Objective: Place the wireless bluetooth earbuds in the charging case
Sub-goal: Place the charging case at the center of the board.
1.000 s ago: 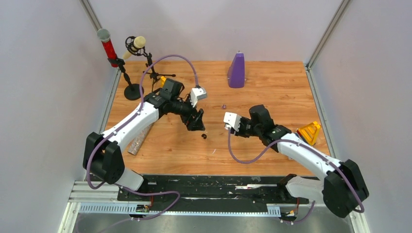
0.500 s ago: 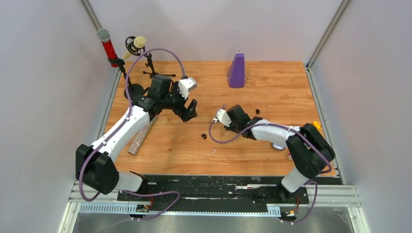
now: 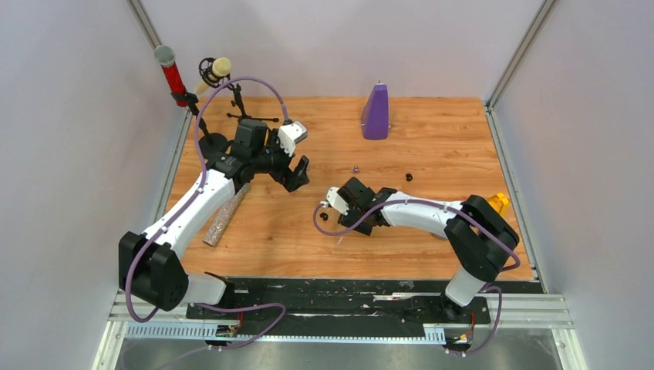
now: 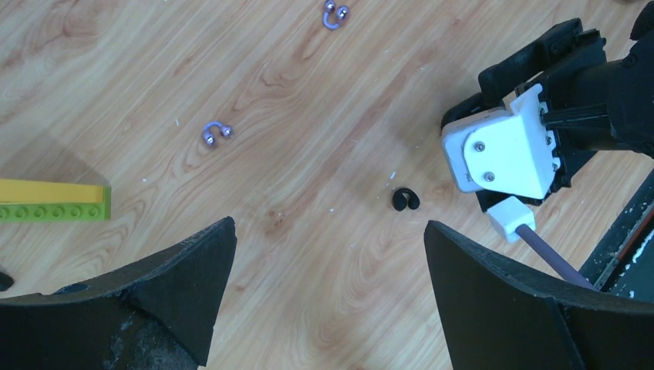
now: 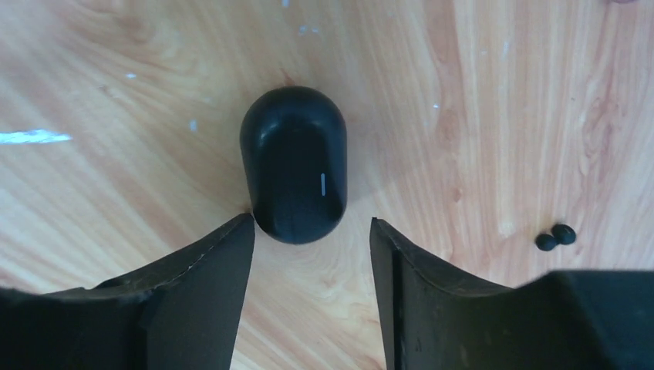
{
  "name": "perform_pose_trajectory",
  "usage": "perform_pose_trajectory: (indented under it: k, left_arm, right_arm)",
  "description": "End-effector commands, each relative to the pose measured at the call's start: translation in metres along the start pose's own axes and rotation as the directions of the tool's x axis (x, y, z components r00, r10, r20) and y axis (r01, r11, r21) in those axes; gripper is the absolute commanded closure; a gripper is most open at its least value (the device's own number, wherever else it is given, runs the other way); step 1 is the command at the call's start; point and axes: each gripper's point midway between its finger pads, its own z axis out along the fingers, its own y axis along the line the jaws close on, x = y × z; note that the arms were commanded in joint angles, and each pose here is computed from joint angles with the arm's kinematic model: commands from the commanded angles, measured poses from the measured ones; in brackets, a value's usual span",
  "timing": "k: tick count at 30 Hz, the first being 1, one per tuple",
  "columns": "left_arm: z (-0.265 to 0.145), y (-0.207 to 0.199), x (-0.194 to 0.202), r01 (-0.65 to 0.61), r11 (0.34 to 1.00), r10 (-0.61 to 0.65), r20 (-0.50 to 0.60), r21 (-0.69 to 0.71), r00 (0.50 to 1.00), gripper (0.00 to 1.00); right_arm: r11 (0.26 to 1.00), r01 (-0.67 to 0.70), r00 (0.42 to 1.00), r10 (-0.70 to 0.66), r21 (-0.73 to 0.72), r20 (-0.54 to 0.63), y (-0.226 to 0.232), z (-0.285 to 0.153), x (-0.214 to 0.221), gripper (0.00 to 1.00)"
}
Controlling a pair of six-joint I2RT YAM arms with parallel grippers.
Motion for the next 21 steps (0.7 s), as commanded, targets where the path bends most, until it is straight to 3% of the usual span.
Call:
perform_pose_trajectory:
  k: [1,5,8,12,15,17,18,19,21]
  left_arm:
    - [-0.008,0.000,-0.015,-0.008,1.000,0.009,0.060,-0.012,0.998,0.00]
    - [-0.007,0.000,-0.013,-0.006,1.000,0.006,0.056,-0.008,0.998,0.00]
    - [-0.006,0.000,-0.012,-0.007,1.000,0.007,0.051,-0.007,0.999,0.00]
    - [-0.006,0.002,-0.011,-0.016,1.000,0.017,0.047,-0.016,0.999,0.00]
    - [-0.009,0.005,-0.013,-0.022,0.999,0.023,0.049,-0.027,0.999,0.00]
    - [-0.011,0.006,-0.013,-0.024,0.999,0.026,0.049,-0.033,0.998,0.00]
    - [-0.011,0.007,-0.013,-0.025,0.999,0.027,0.049,-0.037,0.998,0.00]
    - [-0.012,0.008,-0.013,-0.024,0.999,0.026,0.050,-0.041,0.998,0.00]
    - [-0.014,0.011,-0.013,-0.021,0.999,0.023,0.051,-0.049,0.998,0.00]
  right_arm:
    - [0.990,-0.047,0.998,0.053,-0.132,0.036,0.020,-0.020,-0.012,0.40]
    - [0.980,-0.017,0.994,0.037,-0.198,0.099,0.026,-0.040,-0.021,0.36]
    - [0.964,0.043,0.977,0.014,-0.261,0.213,0.030,-0.064,-0.037,0.30]
    - [0.964,0.030,0.948,0.056,-0.263,0.312,0.006,-0.084,-0.062,0.26]
    - [0.962,-0.002,0.945,0.091,-0.274,0.313,-0.007,-0.077,-0.072,0.23]
    - [0.959,0.003,0.951,0.085,-0.284,0.298,-0.005,-0.065,-0.073,0.07]
    - [0.962,-0.066,0.952,0.141,-0.266,0.273,-0.027,-0.054,-0.061,0.01]
    - [0.959,-0.015,0.952,0.099,-0.282,0.289,-0.007,-0.053,-0.073,0.00]
    - [0.967,-0.023,0.955,0.096,-0.254,0.280,-0.008,-0.039,-0.075,0.00]
